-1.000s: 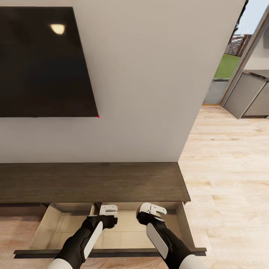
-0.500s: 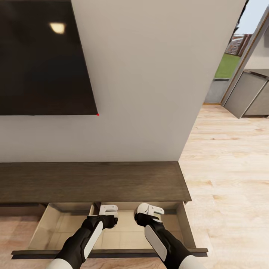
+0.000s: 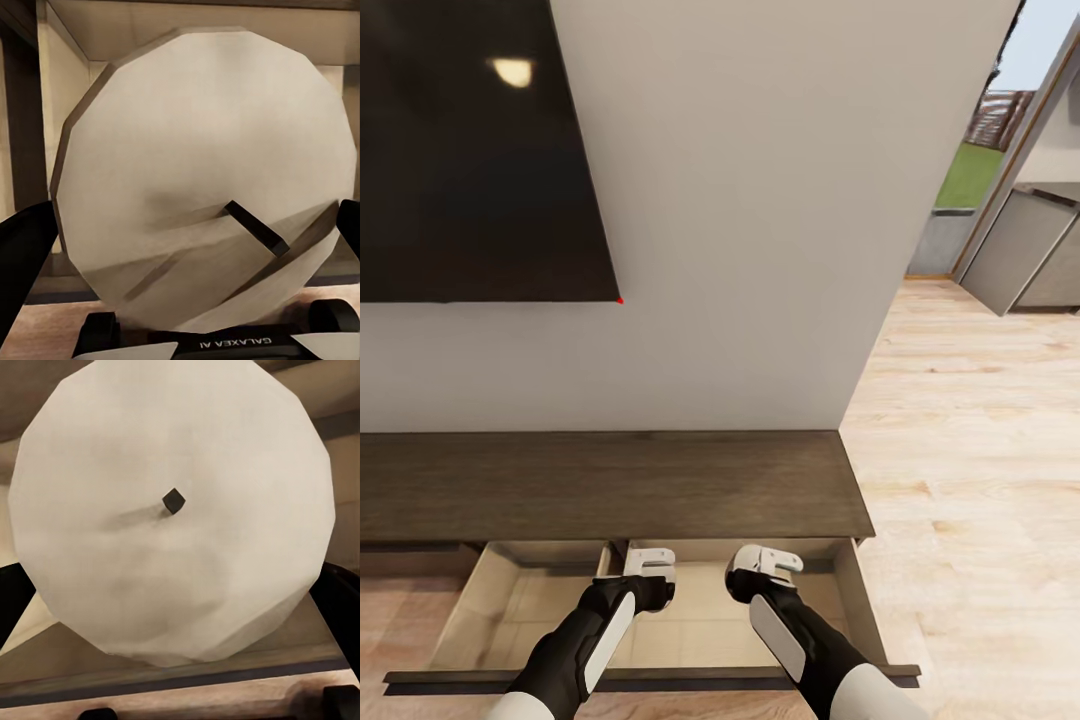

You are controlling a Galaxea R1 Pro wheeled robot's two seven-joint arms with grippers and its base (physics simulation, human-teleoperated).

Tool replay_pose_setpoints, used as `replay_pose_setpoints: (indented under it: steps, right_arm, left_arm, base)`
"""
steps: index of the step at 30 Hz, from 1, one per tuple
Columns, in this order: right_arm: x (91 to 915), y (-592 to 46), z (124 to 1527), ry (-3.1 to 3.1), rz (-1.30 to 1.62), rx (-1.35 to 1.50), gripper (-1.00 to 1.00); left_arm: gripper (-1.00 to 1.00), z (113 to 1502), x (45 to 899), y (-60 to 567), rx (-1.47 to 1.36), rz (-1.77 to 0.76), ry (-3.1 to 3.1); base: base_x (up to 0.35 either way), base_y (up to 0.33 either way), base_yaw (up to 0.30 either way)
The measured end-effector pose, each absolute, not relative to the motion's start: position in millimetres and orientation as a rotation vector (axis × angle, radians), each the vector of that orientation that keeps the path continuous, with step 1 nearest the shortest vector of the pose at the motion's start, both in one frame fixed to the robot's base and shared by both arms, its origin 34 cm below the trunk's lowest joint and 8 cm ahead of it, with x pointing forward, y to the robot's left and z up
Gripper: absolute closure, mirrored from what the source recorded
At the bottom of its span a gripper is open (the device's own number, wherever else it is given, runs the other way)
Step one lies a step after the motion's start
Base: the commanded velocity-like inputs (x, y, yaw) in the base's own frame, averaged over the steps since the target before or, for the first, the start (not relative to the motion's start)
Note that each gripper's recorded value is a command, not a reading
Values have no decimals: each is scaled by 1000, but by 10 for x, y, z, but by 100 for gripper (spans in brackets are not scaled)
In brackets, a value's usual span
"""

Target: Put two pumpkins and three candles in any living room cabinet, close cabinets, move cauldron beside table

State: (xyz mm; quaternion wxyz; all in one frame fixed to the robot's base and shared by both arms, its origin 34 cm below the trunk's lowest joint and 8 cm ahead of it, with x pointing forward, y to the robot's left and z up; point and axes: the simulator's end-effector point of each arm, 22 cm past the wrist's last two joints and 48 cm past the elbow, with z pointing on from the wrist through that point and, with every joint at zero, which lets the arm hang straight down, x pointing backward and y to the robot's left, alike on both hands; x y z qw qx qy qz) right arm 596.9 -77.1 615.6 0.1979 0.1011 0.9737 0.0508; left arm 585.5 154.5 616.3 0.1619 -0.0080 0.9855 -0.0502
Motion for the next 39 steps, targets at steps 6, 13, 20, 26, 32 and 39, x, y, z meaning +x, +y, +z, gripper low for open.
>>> replay_pose_setpoints:
  steps: [6, 13, 20, 26, 32, 39]
  right_arm:
    - [5951, -776, 6057, 2734, 139, 279, 100]
    - [5952, -777, 5955, 2738, 138, 279, 100]
    - [5961, -774, 5855, 2736, 140, 279, 100]
    - [5969, -775, 5767, 2735, 140, 279, 100]
    - [5968, -772, 5674, 2736, 142, 278, 100]
    - [5935, -698, 5557, 2754, 183, 256, 100]
  left_arm:
    - [100, 6081, 5861, 1546, -23, -143, 2813]
    - [100, 5981, 5864, 1544, -23, -144, 2814]
    - [100, 5880, 5872, 1545, -23, -143, 2814]
    - [100, 5790, 5874, 1544, -23, -144, 2814]
    - [100, 5696, 5870, 1543, -22, -144, 2816]
    - [100, 5585, 5864, 1532, -21, -147, 2820]
  base:
    - [0, 0, 0]
    - [0, 0, 0]
    - [0, 0, 0]
    - [0, 0, 0]
    - [0, 0, 0]
    - [0, 0, 0]
